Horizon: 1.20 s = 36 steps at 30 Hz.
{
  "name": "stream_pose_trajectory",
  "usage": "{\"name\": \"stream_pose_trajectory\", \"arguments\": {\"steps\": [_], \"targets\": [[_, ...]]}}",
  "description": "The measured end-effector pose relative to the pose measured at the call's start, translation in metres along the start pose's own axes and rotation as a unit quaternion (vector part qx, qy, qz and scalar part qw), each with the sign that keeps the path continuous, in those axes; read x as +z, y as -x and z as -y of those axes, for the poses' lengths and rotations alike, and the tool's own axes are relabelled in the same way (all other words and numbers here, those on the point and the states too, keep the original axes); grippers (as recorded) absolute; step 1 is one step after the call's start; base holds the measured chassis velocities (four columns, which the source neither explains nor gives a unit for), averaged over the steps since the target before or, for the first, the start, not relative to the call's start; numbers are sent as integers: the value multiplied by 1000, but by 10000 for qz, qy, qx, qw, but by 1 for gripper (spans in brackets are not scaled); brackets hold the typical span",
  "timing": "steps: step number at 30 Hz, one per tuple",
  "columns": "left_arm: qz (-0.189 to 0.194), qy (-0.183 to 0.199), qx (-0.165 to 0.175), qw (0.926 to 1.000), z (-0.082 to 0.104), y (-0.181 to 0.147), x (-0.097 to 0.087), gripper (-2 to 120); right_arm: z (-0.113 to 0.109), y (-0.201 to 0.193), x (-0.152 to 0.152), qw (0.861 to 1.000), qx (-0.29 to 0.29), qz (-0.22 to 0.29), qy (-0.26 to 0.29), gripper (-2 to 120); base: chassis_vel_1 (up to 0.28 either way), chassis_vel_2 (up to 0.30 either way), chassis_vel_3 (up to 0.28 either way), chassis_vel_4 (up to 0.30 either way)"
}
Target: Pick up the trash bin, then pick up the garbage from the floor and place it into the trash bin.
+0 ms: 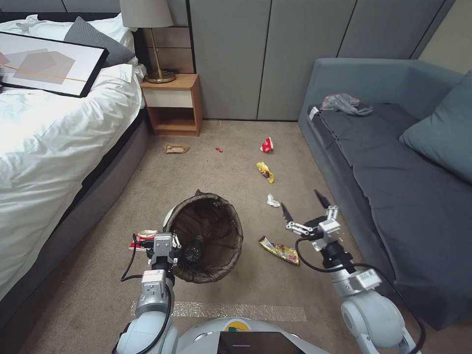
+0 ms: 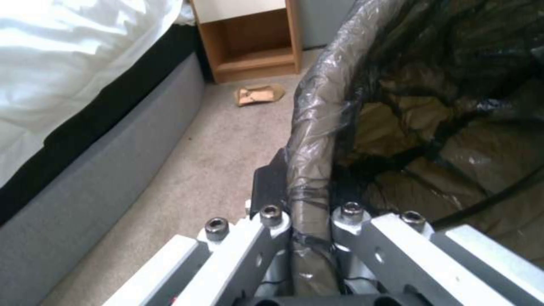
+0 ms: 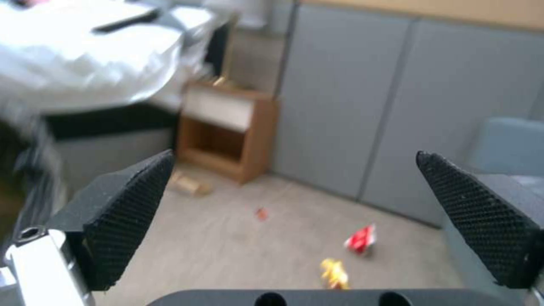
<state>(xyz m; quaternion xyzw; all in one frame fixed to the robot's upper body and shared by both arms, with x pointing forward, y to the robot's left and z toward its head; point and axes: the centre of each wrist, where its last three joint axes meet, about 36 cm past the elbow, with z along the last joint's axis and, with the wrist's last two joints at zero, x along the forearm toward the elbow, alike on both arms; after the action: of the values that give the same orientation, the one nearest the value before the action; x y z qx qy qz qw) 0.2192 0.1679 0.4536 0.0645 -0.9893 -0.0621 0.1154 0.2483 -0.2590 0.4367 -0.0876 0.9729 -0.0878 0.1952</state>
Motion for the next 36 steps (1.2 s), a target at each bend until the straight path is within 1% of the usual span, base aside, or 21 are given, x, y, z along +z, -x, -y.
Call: {"name": "stream_pose_trajectory", "arguments": {"steps": [2, 3, 5, 6, 7, 10, 11, 13, 15, 16, 17, 18, 19, 20, 21, 24, 25, 27, 28, 34, 36], "targets": [[11, 26, 1, 10000, -1, 0, 0, 0, 8, 3, 5, 9992, -307, -243, 119, 100, 0, 0, 0, 0], [11, 26, 1, 10000, -1, 0, 0, 0, 8, 3, 5, 9992, -307, -243, 119, 100, 0, 0, 0, 0], [26, 48, -2, 10000, -2, 1, 0, 0, 17, 9, 19, 9953, -738, -592, 227, 100, 0, 0, 0, 0], [30, 61, -6, 10000, -3, 1, 0, 0, 27, 14, 39, 9894, -1129, -894, 173, 100, 0, 0, 0, 0], [30, 61, -6, 10000, -3, 1, 0, 0, 27, 14, 39, 9894, -1129, -894, 173, 100, 0, 0, 0, 0], [16, 66, 3, 10000, -4, 1, 1, 0, 50, 23, 78, 9739, -1669, -1538, 18, 100, 0, 0, 0, 0], [16, 66, 3, 10000, -4, 1, 1, 0, 50, 23, 78, 9739, -1669, -1538, 18, 100, 0, 0, 0, 0], [-10, 76, 3, 10000, -4, 0, 2, 0, 64, 32, 96, 9618, -1897, -1971, -29, 100, 0, 0, 0, 0], [-32, 96, -16, 9999, -3, 0, 3, 0, 84, 50, 114, 9441, -2112, -2526, -184, 100, 0, 0, 0, 0], [-38, 102, -24, 9999, -2, 0, 3, 0, 90, 54, 121, 9386, -2148, -2689, -251, 100, 0, 0, 0, 0], [-38, 102, -24, 9999, -2, 0, 3, 0, 90, 54, 121, 9386, -2148, -2689, -251, 100, 0, 0, 0, 0], [-43, 107, -26, 9999, -1, 0, 3, 0, 97, 60, 130, 9302, -2173, -2938, -349, 100, 0, 0, 0, 0], [-49, 115, -32, 9999, 0, 0, 4, 0, 106, 65, 145, 9177, -2199, -3265, -530, 100, 0, 0, 0, 0], [-51, 121, -37, 9999, 0, -1, 4, 0, 110, 67, 151, 9134, -2212, -3369, -574, 100, 0, 0, 0, 0], [-51, 121, -37, 9999, 0, -1, 4, 0, 110, 67, 151, 9134, -2212, -3369, -574, 100, 0, 0, 0, 0], [-75, 165, -57, 9998, 1, -2, 6, 0, 122, 72, 189, 8853, -2313, -3957, -787, 100, 0, 0, 0, 0], [-75, 165, -57, 9998, 1, -2, 6, 0, 122, 72, 189, 8853, -2313, -3957, -787, 100, 0, 0, 0, 0], [-91, 182, -67, 9998, 1, -3, 6, 0, 124, 71, 206, 8716, -2475, -4160, -775, 100, 0, 0, 0, 0], [-95, 189, -75, 9997, 1, -4, 6, 0, 123, 69, 213, 8673, -2554, -4209, -733, 100, 0, 0, 0, 0], [-106, 204, -85, 9997, 0, -4, 7, 0, 119, 62, 224, 8600, -2783, -4232, -625, 100, 0, 0, 0, 0], [-103, 209, -89, 9997, 0, -5, 7, 0, 117, 55, 226, 8550, -2975, -4211, -556, 100, 0, 0, 0, 0]]}}
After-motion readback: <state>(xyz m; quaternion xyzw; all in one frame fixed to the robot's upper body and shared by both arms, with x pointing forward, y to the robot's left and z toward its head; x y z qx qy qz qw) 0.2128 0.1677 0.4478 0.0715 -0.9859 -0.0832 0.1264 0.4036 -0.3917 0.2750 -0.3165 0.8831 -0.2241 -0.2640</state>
